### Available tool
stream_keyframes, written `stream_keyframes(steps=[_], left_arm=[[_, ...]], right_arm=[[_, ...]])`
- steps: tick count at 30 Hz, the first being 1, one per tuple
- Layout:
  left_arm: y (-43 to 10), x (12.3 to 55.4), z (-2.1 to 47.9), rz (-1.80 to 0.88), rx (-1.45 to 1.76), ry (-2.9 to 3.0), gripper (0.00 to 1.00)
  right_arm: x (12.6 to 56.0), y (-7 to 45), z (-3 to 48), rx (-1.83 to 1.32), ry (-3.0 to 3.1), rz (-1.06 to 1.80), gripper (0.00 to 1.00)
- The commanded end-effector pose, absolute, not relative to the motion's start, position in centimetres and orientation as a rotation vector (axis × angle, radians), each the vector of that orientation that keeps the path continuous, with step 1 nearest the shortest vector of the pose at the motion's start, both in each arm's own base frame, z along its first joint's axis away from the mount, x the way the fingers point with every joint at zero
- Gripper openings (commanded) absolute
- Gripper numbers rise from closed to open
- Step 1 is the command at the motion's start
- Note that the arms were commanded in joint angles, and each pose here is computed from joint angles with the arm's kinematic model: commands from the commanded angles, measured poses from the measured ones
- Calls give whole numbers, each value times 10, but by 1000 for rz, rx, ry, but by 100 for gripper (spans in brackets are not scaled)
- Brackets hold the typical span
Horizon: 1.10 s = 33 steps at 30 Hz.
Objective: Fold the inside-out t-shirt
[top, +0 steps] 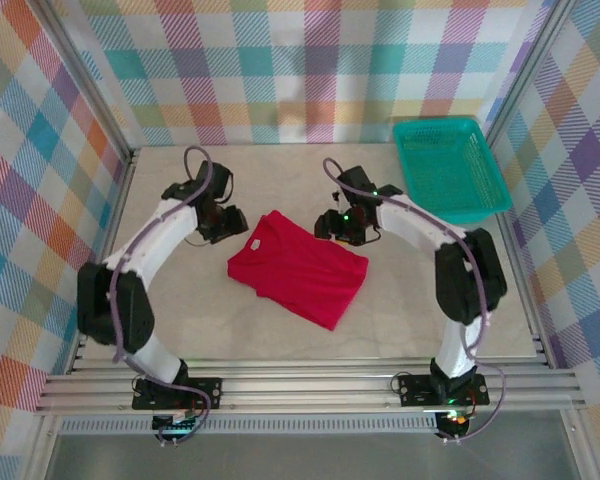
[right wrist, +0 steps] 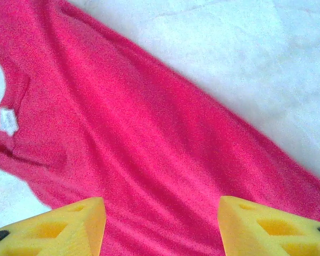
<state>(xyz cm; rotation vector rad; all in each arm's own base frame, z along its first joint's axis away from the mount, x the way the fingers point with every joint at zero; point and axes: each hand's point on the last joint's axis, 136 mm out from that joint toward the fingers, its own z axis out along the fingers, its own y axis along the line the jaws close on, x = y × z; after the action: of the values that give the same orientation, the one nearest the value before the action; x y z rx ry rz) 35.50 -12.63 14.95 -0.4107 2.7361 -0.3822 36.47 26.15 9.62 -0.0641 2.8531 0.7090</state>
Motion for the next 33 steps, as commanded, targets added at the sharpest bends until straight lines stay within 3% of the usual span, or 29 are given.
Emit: stream_keyframes(steps=[1, 6, 13, 19, 23, 28, 33], left_arm=[[-163, 332, 131, -630, -511, 2735, 44], [-191, 322, 85, -743, -580, 2750, 45], [-187, 345, 0, -495, -551, 2939, 42], [-214, 396, 2, -478, -343, 3008, 41], [-219, 411, 52, -510, -228, 2959, 51], [-212, 421, 127, -664, -110, 2831, 68], [-191, 431, 130, -809, -127, 2778, 74]], right_arm=[[364, 264, 66, -135, 2935, 745, 58], [360, 242, 42, -50, 2995, 688, 58], [293, 218, 15, 86, 3110, 668, 58], [241, 212, 36, 148, 3082, 569, 59], [272, 199, 78, 83, 2932, 503, 61], [332, 215, 115, -105, 2746, 616, 76], [391, 235, 99, -208, 2725, 653, 82]])
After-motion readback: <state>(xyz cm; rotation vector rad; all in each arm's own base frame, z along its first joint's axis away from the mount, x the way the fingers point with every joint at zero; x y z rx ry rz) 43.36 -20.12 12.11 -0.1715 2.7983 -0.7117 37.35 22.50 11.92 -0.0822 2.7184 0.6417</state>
